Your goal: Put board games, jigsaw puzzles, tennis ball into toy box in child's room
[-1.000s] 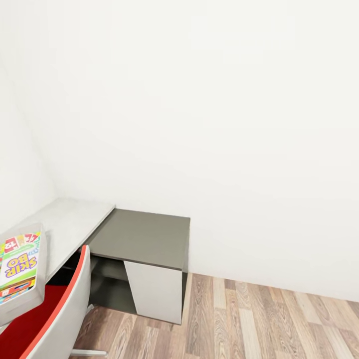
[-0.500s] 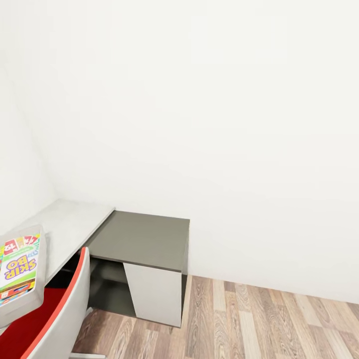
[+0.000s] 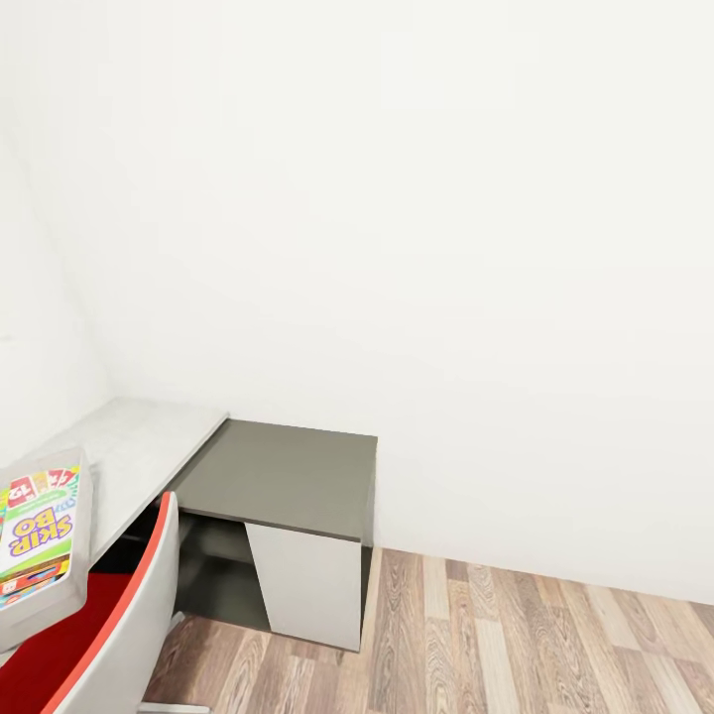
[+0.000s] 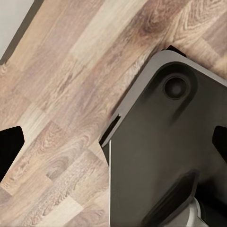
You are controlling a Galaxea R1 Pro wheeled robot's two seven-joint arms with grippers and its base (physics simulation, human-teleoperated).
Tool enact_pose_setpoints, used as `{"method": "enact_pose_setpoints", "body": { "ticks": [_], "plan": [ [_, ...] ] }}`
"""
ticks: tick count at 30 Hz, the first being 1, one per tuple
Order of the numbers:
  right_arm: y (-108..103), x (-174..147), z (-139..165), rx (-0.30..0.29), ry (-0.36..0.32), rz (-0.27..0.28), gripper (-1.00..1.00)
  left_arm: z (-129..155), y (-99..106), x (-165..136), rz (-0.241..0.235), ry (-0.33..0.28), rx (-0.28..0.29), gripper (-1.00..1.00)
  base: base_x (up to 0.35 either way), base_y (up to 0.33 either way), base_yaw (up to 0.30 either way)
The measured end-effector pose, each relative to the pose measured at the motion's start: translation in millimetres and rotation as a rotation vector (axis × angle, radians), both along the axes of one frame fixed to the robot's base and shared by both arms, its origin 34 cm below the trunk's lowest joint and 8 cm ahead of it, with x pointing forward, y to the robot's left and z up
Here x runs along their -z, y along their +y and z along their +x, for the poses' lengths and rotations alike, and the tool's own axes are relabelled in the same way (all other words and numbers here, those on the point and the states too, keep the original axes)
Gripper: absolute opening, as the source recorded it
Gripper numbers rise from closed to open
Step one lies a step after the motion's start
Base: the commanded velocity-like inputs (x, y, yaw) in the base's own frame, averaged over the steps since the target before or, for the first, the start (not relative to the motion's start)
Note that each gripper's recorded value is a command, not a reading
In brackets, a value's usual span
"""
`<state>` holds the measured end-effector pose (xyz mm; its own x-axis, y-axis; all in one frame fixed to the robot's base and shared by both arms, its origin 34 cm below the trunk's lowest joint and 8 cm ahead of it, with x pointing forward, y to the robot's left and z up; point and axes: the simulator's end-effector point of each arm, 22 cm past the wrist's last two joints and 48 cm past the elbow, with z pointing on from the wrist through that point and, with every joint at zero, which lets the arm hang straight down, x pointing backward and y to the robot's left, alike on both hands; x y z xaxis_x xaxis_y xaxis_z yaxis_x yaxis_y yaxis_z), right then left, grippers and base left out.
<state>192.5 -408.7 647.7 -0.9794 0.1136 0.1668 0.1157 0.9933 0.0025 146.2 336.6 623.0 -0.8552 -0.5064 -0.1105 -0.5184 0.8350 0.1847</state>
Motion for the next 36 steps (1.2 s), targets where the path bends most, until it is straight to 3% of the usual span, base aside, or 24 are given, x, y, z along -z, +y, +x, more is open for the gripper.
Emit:
{"method": "enact_pose_setpoints", "body": {
  "ticks": [22, 26, 32, 33, 36],
  "plan": [
    [0.2, 1.1, -17.3, 0.01, 0.03, -0.003, 1.0, 0.0, -0.7, 0.1, -0.001, 0.0, 0.0, 1.0, 0.0, 0.0, 0.0],
    [21.3, 5.2, -16.9, 0.011, 0.029, 0.025, 1.0, 0.0, -0.7, 0.1, -0.001, 0.0, 0.0, 1.0, 0.0, 0.0, 0.0],
    [110.6, 15.7, -15.5, 0.009, 0.029, 0.142, 1.0, 0.0, -0.7, 0.1, -0.001, 0.0, 0.0, 1.0, 0.0, 0.0, 0.0],
    [111.3, 15.8, -15.6, 0.007, 0.029, 0.143, 1.0, 0.0, -0.7, 0.1, -0.001, 0.0, 0.0, 1.0, 0.0, 0.0, 0.0],
    [161.6, 17.1, -15.5, 0.005, 0.029, 0.208, 1.0, 0.0, -0.7, 0.1, -0.001, 0.0, 0.0, 1.0, 0.0, 0.0, 0.0]
  ]
}}
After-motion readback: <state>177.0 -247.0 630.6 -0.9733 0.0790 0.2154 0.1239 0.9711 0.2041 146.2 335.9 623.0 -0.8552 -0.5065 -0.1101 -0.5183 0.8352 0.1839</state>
